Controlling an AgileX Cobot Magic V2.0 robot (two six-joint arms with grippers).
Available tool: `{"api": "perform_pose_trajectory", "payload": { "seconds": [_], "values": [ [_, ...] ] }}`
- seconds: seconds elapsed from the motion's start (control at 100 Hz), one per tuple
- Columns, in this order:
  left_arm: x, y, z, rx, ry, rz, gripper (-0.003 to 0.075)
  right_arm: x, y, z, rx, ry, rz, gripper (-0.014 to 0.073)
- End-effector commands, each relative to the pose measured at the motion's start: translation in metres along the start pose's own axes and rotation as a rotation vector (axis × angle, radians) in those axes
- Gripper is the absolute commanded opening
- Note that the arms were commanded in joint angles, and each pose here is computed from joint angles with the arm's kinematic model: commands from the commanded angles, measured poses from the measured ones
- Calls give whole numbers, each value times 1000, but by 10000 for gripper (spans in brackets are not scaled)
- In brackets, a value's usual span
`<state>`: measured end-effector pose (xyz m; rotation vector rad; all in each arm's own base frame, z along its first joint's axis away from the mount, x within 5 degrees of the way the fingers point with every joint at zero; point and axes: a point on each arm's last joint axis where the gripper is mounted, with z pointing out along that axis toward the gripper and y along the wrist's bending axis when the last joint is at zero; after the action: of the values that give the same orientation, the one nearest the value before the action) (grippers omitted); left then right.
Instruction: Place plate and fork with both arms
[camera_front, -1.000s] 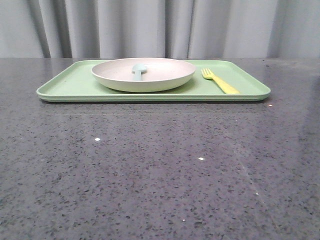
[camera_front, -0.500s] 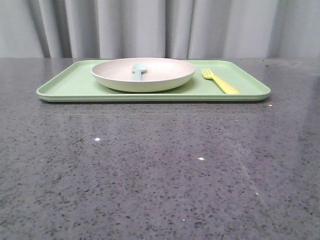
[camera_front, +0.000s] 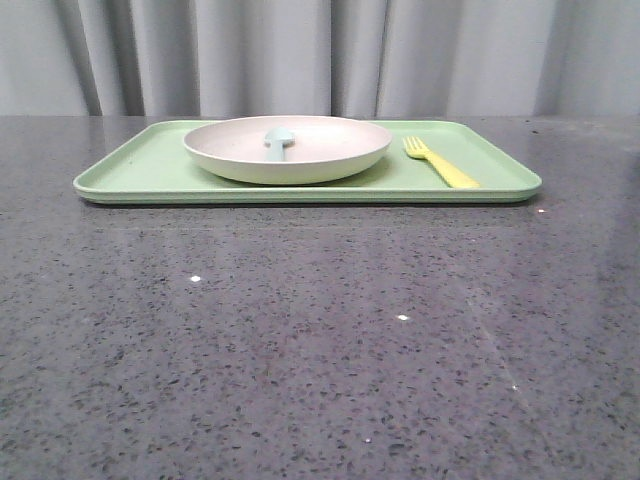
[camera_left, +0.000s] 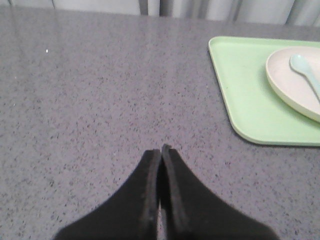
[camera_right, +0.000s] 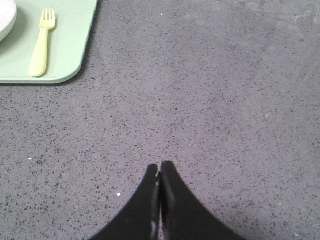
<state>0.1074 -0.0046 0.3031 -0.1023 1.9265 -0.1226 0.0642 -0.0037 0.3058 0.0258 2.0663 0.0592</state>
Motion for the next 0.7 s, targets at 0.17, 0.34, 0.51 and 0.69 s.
{"api": "perform_pose_trajectory", "payload": {
  "seconds": [0.17, 0.34, 0.51, 0.69],
  "values": [
    [26, 0, -11, 84, -317, 81, -20, -13, 1, -4, -6, -86, -17, -120],
    [59, 3, -19, 125, -385, 91, -20, -13, 1, -4, -6, -86, -17, -120],
    [79, 7, -26, 133, -456, 88, -20, -13, 1, -4, -6, -86, -17, -120],
    [90, 9, -28, 136, -494, 95, -20, -13, 1, -4, -6, -86, -17, -120]
  ]
}}
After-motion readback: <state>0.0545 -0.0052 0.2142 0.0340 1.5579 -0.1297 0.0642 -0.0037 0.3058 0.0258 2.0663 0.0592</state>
